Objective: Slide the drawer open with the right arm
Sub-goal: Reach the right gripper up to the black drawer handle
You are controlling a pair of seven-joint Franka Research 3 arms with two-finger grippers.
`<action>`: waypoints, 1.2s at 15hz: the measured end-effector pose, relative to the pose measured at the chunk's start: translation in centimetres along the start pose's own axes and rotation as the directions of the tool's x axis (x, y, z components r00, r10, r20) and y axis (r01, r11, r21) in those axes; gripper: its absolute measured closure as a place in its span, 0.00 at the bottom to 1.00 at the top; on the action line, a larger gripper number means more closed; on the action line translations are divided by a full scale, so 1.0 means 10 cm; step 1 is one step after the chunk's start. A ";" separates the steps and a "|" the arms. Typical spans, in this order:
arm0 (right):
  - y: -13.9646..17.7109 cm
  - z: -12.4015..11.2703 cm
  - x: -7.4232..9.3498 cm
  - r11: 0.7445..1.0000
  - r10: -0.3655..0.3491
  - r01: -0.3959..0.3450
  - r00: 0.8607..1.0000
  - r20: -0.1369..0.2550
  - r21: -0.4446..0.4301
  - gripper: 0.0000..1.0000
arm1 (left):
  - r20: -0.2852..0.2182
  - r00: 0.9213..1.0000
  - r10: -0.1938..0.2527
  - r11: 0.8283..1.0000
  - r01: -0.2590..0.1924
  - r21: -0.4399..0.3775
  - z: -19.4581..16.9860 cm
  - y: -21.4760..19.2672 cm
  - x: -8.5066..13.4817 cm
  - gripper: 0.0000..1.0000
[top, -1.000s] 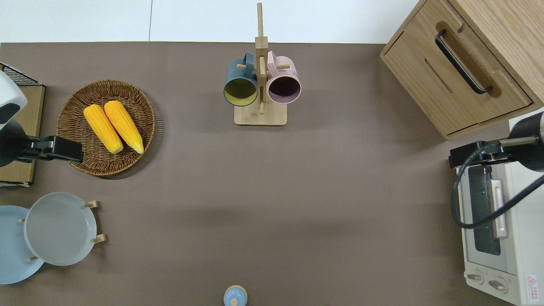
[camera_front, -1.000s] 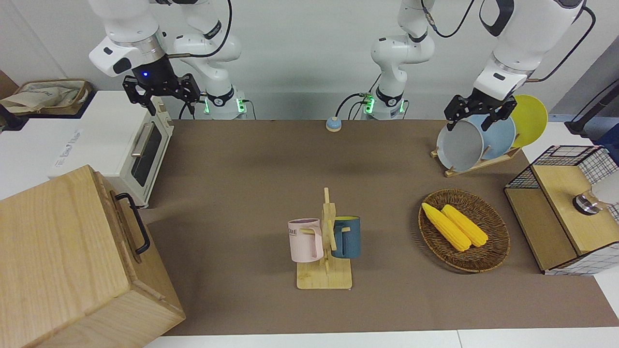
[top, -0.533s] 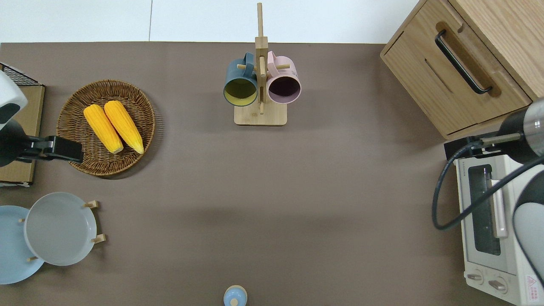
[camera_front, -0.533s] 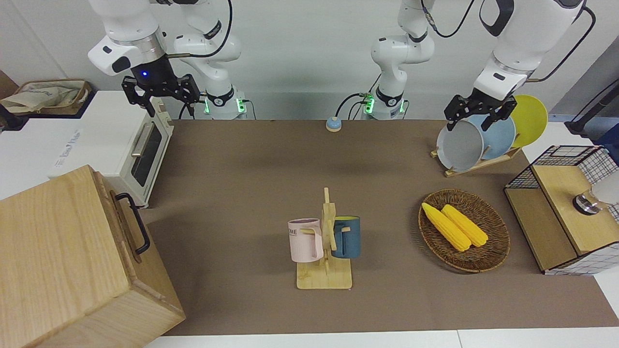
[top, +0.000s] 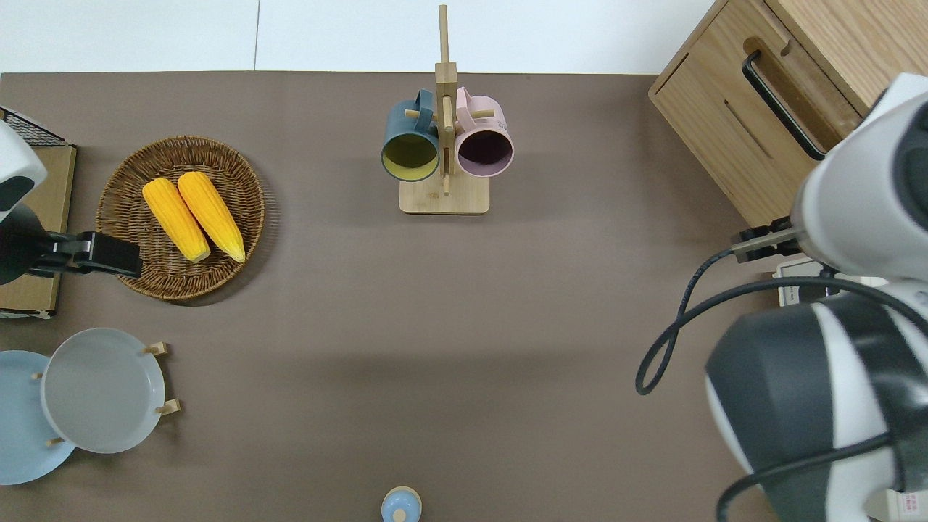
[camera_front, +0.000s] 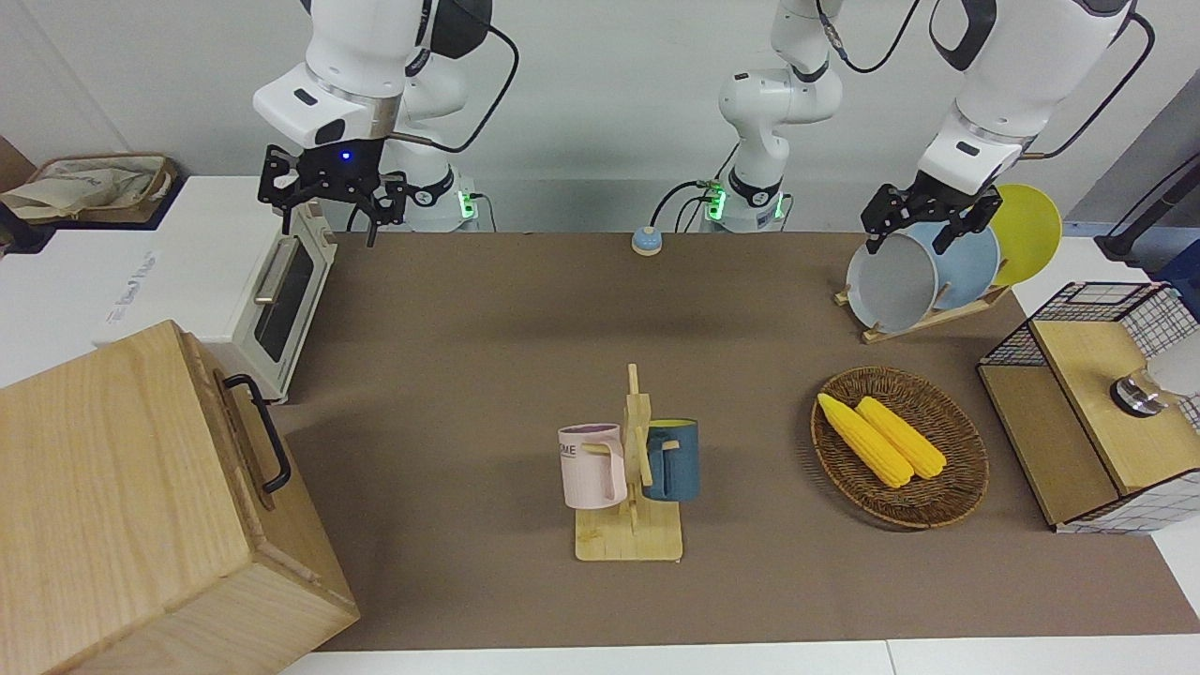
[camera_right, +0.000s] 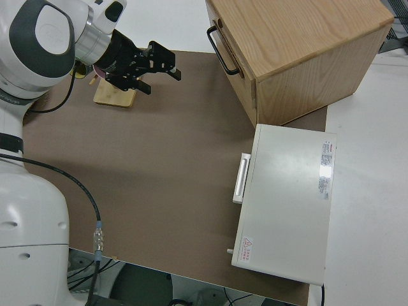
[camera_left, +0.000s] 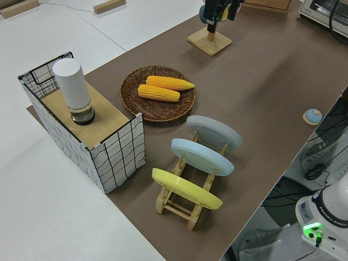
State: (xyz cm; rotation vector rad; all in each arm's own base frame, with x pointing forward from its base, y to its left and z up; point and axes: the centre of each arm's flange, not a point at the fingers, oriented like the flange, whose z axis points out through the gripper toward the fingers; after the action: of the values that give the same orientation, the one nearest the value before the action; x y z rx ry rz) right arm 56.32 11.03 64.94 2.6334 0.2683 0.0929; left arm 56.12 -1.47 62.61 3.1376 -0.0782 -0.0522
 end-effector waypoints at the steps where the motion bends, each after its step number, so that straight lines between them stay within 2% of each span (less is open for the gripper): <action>1: -0.08 -0.01 0.03 0.999 -0.007 0.007 1.000 -0.004 -0.039 0.02 | 0.000 1.000 0.000 1.000 0.000 0.000 0.00 0.00 0.00 0.00; 3: -0.26 -0.02 0.09 0.994 -0.021 0.020 1.000 -0.012 -0.111 0.02 | 0.000 1.000 0.000 1.000 0.000 0.000 0.00 0.00 0.00 0.00; 6: -0.44 0.05 0.19 0.968 -0.050 0.045 0.999 -0.012 -0.248 0.02 | 0.000 1.000 0.000 1.000 0.000 0.000 0.00 0.00 0.00 0.00; 8: -0.54 0.16 0.24 0.936 -0.066 0.058 0.998 -0.012 -0.348 0.02 | 0.000 1.000 0.000 1.000 0.000 0.000 0.00 0.00 0.00 0.00; 11: -0.71 0.32 0.33 0.894 -0.075 0.059 0.997 -0.018 -0.444 0.02 | 0.000 1.000 0.000 1.000 0.000 0.000 0.00 0.00 0.00 0.00; 13: -0.80 0.43 0.39 0.857 -0.079 0.053 0.996 -0.029 -0.512 0.02 | 0.000 1.000 0.000 1.000 0.000 0.000 0.00 0.00 0.00 0.00; 18: -1.07 0.71 0.54 0.765 -0.112 0.027 0.989 -0.092 -0.643 0.02 | 0.000 1.000 0.000 1.000 0.000 0.000 0.00 0.00 0.00 0.00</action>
State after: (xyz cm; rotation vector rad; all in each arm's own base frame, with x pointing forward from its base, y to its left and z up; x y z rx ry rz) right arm 60.55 18.09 53.71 1.9272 0.3108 0.2752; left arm 56.12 -1.47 62.61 3.1377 -0.0782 -0.0522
